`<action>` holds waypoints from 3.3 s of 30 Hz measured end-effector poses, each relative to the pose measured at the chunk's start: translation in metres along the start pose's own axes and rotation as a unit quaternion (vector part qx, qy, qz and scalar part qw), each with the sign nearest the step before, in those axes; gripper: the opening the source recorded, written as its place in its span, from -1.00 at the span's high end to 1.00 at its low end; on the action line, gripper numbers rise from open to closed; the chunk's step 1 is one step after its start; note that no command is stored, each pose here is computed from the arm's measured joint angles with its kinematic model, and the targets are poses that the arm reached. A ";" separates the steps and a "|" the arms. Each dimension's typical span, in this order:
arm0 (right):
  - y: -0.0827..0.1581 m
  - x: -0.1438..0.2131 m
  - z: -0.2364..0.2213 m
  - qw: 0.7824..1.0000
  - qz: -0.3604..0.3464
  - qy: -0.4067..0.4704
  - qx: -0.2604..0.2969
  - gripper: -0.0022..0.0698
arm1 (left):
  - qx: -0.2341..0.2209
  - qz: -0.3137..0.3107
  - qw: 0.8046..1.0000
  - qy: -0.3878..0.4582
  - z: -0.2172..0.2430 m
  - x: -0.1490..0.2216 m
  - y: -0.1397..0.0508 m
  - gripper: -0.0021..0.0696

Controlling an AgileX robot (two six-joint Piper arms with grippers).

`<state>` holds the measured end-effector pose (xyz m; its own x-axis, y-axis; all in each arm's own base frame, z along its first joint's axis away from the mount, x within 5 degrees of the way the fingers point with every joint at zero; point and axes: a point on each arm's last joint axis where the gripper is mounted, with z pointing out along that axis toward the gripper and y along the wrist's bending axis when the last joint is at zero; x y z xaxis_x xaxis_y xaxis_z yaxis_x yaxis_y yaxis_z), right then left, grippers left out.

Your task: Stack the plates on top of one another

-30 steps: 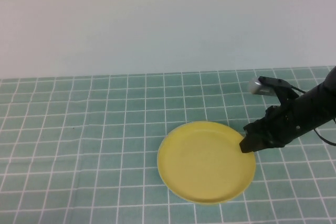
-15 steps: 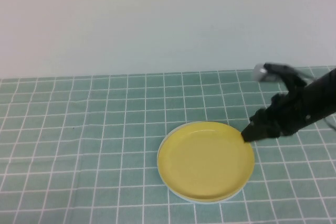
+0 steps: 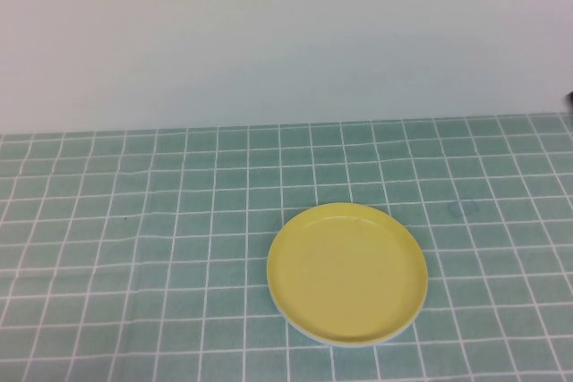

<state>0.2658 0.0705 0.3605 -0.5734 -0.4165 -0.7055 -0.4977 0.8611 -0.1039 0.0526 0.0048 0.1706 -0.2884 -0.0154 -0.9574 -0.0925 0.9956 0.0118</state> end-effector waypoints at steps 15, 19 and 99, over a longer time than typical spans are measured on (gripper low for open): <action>0.035 0.062 -0.149 0.983 -0.007 -0.162 0.088 0.94 | 0.000 0.000 1.000 0.000 0.000 0.000 0.000 0.94; 0.037 0.067 -0.153 0.982 -0.007 -0.165 0.089 0.95 | 0.000 0.000 1.000 0.000 0.000 0.000 0.000 0.94; 0.065 0.289 -0.025 0.946 0.169 -0.185 0.205 0.95 | 0.000 0.000 1.000 0.001 0.000 0.000 0.000 0.94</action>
<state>0.0511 -0.0014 0.1673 -0.3491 -0.0314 -0.9365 0.0114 0.9992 -0.0377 0.0525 0.0048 0.1704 -0.2904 -0.0157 -0.9568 -0.0924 0.9957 0.0117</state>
